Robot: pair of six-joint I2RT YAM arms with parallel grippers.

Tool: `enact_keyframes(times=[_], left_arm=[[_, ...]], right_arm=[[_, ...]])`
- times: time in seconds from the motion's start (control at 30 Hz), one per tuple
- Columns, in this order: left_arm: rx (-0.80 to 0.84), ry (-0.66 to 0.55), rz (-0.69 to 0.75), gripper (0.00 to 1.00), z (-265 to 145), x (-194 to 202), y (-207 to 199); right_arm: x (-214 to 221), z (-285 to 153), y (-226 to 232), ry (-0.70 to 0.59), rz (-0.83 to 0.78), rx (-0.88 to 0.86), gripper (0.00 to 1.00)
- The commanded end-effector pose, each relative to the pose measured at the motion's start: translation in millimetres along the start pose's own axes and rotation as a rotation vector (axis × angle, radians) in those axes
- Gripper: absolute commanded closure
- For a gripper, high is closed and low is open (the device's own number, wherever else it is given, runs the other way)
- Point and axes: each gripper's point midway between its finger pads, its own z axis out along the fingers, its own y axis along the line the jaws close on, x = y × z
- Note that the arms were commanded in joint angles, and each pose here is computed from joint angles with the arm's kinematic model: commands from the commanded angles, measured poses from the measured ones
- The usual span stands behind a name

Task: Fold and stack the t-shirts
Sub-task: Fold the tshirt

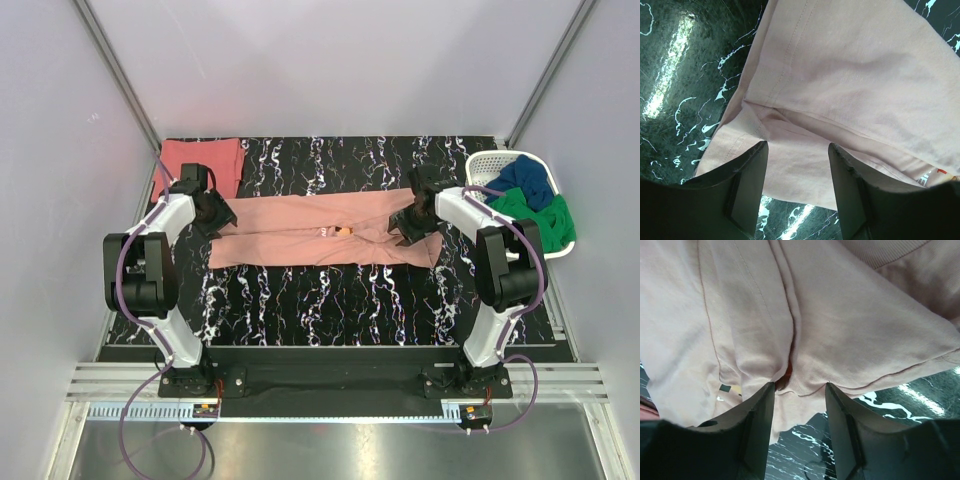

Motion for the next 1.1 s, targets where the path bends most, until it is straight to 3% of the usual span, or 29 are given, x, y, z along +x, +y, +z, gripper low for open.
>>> enact_keyframes(times=[0.0,0.57,0.77,1.0,1.07], left_arm=[[0.028,-0.029,-0.001,0.44,-3.5,-4.6,-6.8],[-0.021,-0.011,-0.024,0.46,13.2,7.8,4.9],[-0.061,-0.032,-0.015,0.71,14.3,4.1,12.2],[-0.101,-0.032,-0.011,0.93,16.1,3.7,19.8],[-0.102,-0.033,-0.014,1.0,16.9,3.2,19.7]], right_arm=[[-7.4,-5.5,16.3,-0.067,0.03,-0.043,0.49],[-1.1,12.5,17.9,-0.055,0.047,-0.028,0.52],[-4.1,13.1,18.8,-0.079,0.027,-0.038,0.49],[-7.7,14.8,21.9,-0.093,0.016,-0.048,0.56],[-11.4,12.7,25.8,-0.111,-0.003,-0.06,0.81]])
